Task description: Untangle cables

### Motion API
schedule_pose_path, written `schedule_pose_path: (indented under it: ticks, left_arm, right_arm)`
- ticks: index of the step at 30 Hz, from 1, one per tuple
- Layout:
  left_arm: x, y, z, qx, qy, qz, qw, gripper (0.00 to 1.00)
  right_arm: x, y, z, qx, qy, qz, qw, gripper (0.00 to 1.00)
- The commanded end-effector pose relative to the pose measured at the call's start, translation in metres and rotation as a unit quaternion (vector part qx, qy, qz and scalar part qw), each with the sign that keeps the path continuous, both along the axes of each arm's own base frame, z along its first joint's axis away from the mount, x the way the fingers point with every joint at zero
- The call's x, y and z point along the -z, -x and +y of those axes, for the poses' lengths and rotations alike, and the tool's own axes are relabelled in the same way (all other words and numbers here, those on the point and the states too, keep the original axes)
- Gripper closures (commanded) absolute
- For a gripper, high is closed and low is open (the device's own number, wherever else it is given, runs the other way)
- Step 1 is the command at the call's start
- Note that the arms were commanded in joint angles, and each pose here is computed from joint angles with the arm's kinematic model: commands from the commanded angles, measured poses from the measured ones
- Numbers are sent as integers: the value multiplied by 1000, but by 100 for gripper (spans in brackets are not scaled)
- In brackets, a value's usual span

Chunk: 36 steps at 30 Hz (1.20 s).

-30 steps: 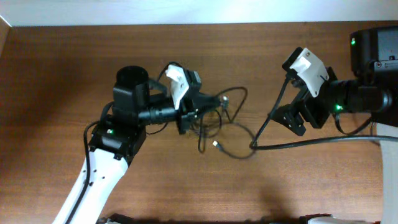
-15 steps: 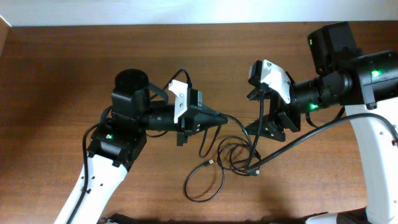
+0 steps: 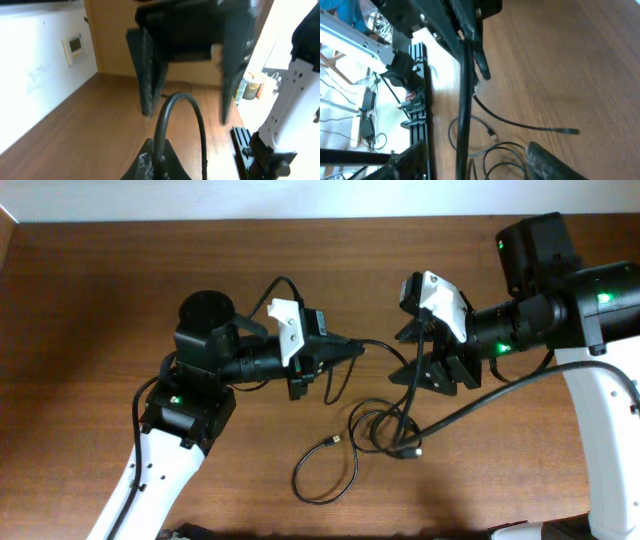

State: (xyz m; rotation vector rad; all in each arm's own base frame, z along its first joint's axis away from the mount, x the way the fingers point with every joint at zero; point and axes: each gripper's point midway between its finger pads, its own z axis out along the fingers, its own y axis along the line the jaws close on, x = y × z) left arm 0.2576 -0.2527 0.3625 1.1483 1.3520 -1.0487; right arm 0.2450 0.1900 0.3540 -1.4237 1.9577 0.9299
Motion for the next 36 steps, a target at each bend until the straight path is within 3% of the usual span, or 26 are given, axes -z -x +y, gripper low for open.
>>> schedule_pose_path:
  ticks: [1,3,8,9,10,11,12,14,17,22,25,36]
  left_arm:
    - [-13,7,0,11,14,6,1000,100]
    - [-13,7,0,11,14,6,1000,100]
    - [-13,2,1,-2,13,3,1000,100]
    - [-9,-1,2,-14,7,12,1000,90]
    - [-5,-4,3,-25,2,21,999,67]
    - [1,-7,4,-36,-5,35,999,1]
    - [7,-7,5,-40,-12,50,998,1]
    - [19,-4,6,-41,-26,83,995,1]
    - [38,2,8,-42,-50,139,988,1]
    - [57,2,14,-67,-76,180,978,1]
    - [73,-4,21,-104,-102,202,969,1]
    - [80,1,23,-103,-114,221,963,1]
  right_arm:
    - [0,2,3,-5,-7,6,1000,75]
    - [0,3,3,-5,-6,8,1000,96]
    - [5,1,-1,5,10,12,1000,96]
    - [7,-3,-2,20,17,17,1000,96]
    - [7,-9,-3,42,22,24,999,96]
    - [9,-26,-8,95,35,29,994,96]
    - [11,-42,-13,147,47,31,988,96]
    - [9,-93,-39,316,74,18,946,96]
    - [-22,-145,-61,450,32,-46,891,96]
    - [-86,-179,-57,500,-102,-101,854,96]
    - [-108,-185,-59,502,-134,-131,844,96]
    - [-98,-198,-240,655,-57,-169,735,96]
